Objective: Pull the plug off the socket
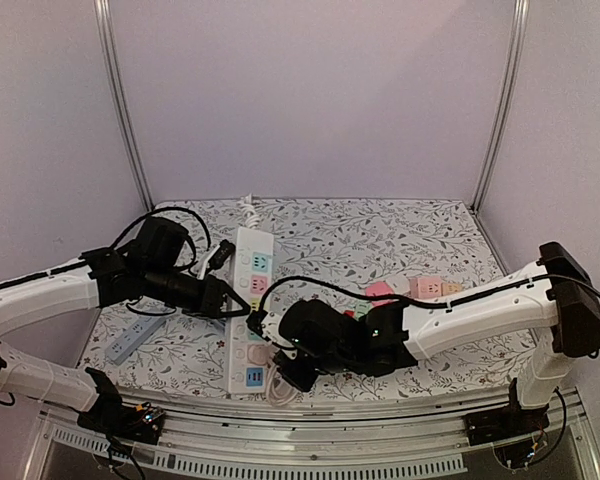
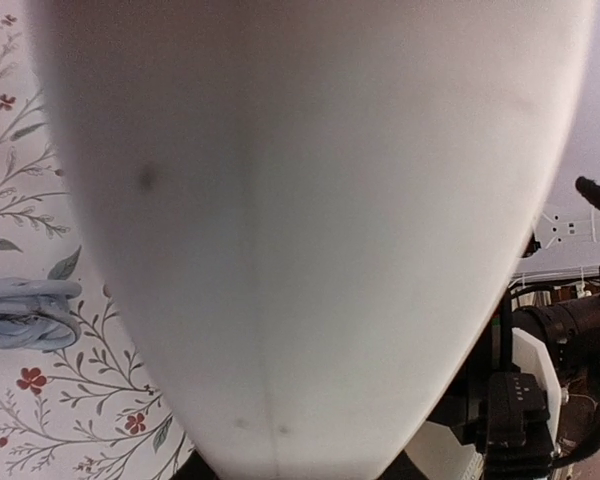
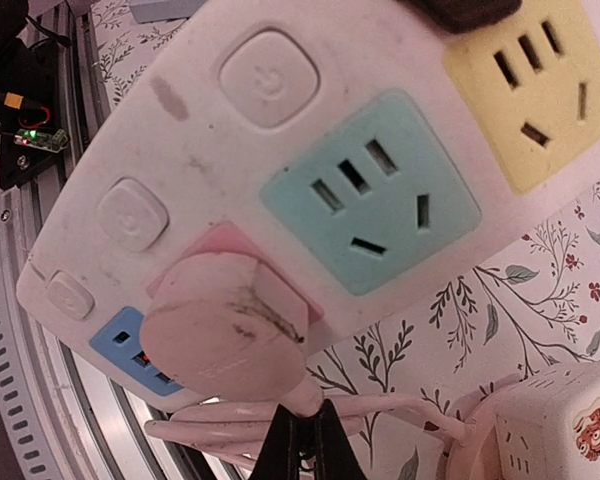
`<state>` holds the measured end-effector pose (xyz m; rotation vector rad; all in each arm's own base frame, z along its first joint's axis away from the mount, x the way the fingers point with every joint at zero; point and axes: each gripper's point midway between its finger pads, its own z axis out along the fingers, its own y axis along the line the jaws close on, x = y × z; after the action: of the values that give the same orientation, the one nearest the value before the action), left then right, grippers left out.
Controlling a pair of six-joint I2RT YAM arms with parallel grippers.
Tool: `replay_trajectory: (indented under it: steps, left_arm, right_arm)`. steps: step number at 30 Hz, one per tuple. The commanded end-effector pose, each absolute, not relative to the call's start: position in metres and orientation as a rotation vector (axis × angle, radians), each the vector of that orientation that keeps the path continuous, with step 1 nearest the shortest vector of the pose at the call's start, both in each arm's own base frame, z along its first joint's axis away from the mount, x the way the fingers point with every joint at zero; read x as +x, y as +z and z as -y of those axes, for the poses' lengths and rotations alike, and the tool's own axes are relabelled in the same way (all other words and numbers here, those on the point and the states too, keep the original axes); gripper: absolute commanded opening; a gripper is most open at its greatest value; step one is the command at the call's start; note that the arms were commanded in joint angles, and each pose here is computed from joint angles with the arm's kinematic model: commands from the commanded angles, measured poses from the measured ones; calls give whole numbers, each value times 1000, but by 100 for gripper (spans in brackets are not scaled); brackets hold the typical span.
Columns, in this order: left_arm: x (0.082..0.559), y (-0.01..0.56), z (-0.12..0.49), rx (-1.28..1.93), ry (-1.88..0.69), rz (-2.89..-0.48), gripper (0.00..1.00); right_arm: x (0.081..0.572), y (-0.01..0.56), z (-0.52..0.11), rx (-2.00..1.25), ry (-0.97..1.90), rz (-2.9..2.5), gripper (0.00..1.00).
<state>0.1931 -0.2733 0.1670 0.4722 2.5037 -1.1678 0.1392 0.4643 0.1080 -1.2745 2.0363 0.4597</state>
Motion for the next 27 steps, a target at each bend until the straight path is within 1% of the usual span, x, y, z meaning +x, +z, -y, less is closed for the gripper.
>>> replay_trajectory:
  steps: [1,4,8,11,18,22,27]
  left_arm:
    - [176,193,277,555,-1259,-2431,0]
    - [185,172,264,526,-1093,-2490,0]
    - [197,136,240,503,-802,-2626,0]
    - [202,125,236,510,-721,-2669,0]
    - [208,133,240,497,-736,-2629,0]
    - [200,142,249,516,-856,-2589,0]
    - [185,159,265,546,-1075,-2529,0]
  right_arm:
    - [185,118,-441,-1097,342,-2090,0]
    - [181,133,-435,-1079,375,-2087,0]
    - [175,153,-432,-1054,446,-2077,0]
    - [172,164,-434,-1044,478,-2067,0]
    - [165,165,-441,-1064,474,-2052,0]
    - [170,151,-436,-1045,426,-2075,0]
    - [180,124,-427,-985,440,-2143,0]
